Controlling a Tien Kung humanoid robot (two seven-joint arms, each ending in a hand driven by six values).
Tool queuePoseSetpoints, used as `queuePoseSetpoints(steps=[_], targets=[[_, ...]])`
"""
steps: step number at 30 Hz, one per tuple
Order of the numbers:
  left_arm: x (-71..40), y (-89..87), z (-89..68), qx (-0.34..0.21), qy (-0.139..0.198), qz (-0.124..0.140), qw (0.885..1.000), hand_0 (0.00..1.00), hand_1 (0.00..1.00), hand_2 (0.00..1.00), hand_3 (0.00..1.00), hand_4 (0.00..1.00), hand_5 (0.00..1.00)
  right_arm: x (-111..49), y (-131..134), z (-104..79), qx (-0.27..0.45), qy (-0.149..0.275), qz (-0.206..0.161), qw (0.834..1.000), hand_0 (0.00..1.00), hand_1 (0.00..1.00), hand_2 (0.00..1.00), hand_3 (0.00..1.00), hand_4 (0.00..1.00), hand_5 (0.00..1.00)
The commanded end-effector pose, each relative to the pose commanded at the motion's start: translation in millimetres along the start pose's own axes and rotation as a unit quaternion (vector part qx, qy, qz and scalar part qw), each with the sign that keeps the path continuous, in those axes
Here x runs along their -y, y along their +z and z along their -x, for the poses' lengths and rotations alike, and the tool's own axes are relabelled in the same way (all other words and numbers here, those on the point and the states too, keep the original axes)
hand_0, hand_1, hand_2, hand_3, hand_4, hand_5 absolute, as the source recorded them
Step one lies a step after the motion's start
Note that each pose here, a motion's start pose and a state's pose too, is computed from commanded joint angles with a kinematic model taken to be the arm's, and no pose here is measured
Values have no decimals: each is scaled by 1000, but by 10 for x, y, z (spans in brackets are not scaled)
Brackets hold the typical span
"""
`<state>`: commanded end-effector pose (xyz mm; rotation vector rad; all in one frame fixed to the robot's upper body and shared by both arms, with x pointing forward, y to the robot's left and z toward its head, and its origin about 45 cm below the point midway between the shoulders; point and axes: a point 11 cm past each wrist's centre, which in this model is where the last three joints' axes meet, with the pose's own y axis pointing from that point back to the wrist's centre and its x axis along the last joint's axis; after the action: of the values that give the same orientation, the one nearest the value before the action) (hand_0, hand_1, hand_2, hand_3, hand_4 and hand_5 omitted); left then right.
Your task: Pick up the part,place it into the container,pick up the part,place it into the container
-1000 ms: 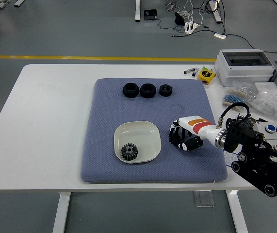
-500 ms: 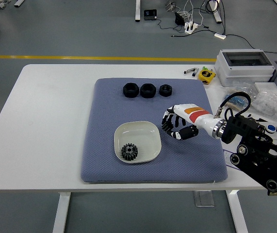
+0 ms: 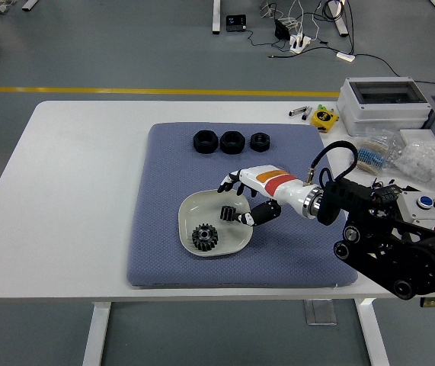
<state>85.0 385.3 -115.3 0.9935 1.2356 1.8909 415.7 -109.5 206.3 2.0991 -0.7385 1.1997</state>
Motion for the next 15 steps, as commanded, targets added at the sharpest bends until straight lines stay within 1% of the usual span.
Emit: queuePoseSetpoints(steps=[1,6,7,12,13,15], targets=[[0,5,1,0,0,0,1000,709,621,643,566,618,703,9,-5,11,2,-1,-1,1000,573,677,823,998,865,187],[0,13,0,-1,0,1,1000,709,621,643,566,618,703,7,1,15,6,0,-1,1000,573,677,823,998,865,187],[0,14,0,-1,0,1,1000,710,621,643,567,619,704,3,6,6,7,3,-2,1000,568,670,810,998,849,182],[0,11,-5,0,1,1,1000,710,621,643,567,619,704,-46,58,-92,25,28,-4,999,568,670,810,998,849,182],[0,9,-6,1,1,1,1000,709,621,643,567,619,704,-58,73,-110,31,33,-3,999,560,659,792,988,834,197],[0,6,-6,1,1,0,1000,709,621,643,567,619,704,-90,114,-144,47,45,1,998,560,659,792,988,834,197]])
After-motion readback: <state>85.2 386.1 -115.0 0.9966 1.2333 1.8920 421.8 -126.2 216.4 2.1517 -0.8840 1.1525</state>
